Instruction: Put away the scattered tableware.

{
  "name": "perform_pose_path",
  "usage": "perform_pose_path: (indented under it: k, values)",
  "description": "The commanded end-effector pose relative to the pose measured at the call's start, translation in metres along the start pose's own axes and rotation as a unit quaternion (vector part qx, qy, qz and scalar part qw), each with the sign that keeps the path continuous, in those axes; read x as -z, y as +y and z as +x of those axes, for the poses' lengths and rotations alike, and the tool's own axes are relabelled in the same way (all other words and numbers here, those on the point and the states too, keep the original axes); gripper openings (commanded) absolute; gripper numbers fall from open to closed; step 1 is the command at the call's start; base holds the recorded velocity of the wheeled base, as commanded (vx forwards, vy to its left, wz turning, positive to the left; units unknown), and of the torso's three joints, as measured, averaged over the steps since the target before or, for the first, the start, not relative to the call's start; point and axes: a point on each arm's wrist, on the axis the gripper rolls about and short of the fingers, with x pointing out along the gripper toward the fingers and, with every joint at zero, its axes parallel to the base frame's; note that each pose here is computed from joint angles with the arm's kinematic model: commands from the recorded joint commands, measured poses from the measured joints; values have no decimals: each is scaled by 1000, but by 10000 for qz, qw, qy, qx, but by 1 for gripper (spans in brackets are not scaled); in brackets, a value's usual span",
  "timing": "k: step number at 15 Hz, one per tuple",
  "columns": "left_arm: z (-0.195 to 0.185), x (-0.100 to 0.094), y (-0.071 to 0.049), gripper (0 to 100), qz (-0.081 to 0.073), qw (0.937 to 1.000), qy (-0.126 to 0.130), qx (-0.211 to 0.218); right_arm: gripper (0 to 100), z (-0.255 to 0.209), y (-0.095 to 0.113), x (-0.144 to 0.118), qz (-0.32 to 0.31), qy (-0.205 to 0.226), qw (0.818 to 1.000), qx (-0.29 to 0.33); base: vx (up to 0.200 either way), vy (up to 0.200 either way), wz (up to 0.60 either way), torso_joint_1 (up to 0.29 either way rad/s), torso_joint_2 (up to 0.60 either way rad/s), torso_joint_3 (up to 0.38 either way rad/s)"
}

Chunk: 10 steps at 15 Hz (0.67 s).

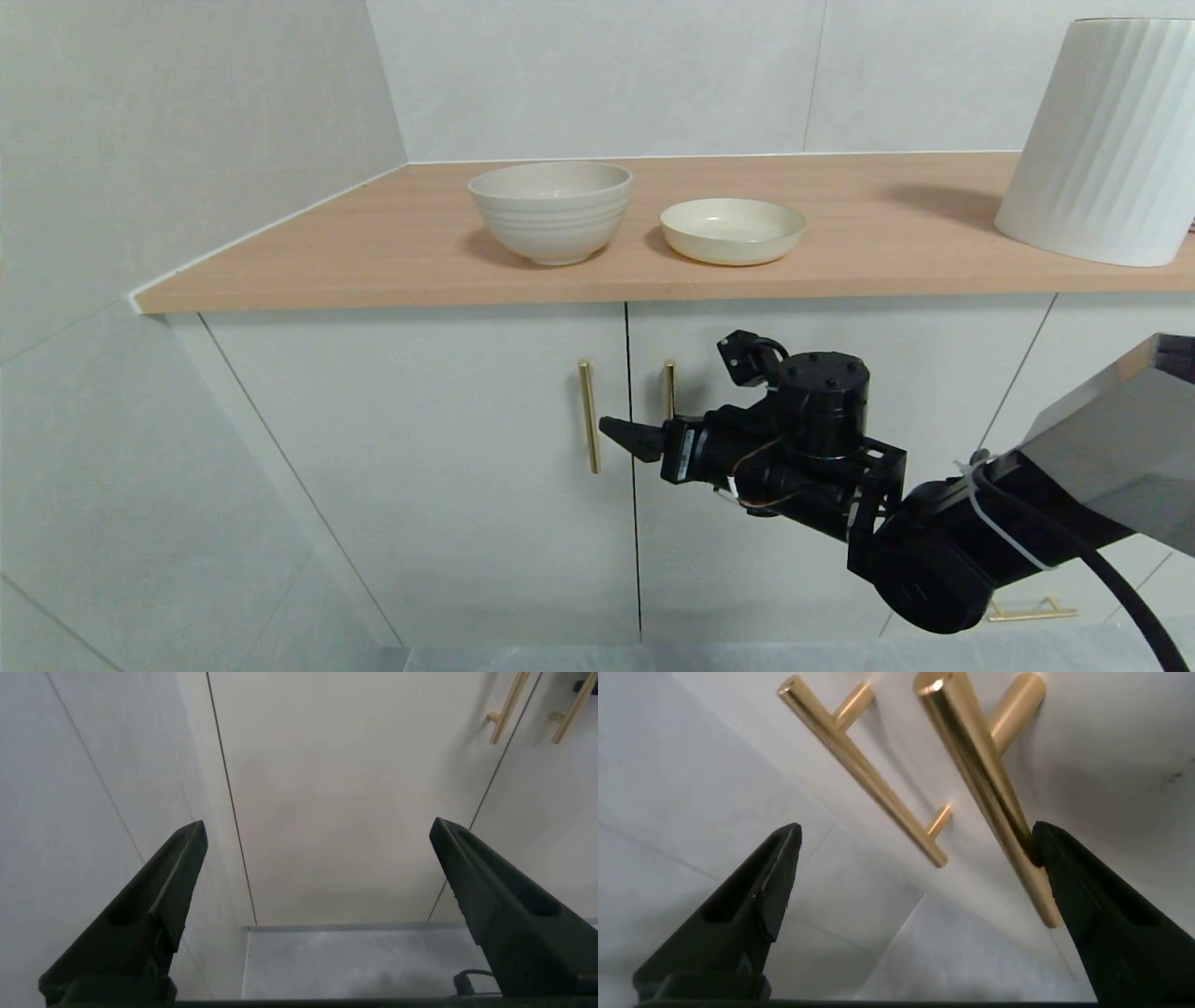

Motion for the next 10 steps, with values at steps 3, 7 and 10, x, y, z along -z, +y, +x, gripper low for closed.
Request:
perform_pose_path:
  k: [3,7,10]
  values:
    - [0,0,0,100,-1,10000,0,1,100,-11,8,-5,58,102,9995,-280,0,0,0,0,0,0]
    - [0,0,0,100,-1,10000,0,1,100,-28,14,-6,112,513,9966,-633,0,0,0,0,0,0]
    - [0,0,0,100,-1,10000,0,1,100,-46,20,-12,147,804,9918,-979,0,0,0,0,0,0]
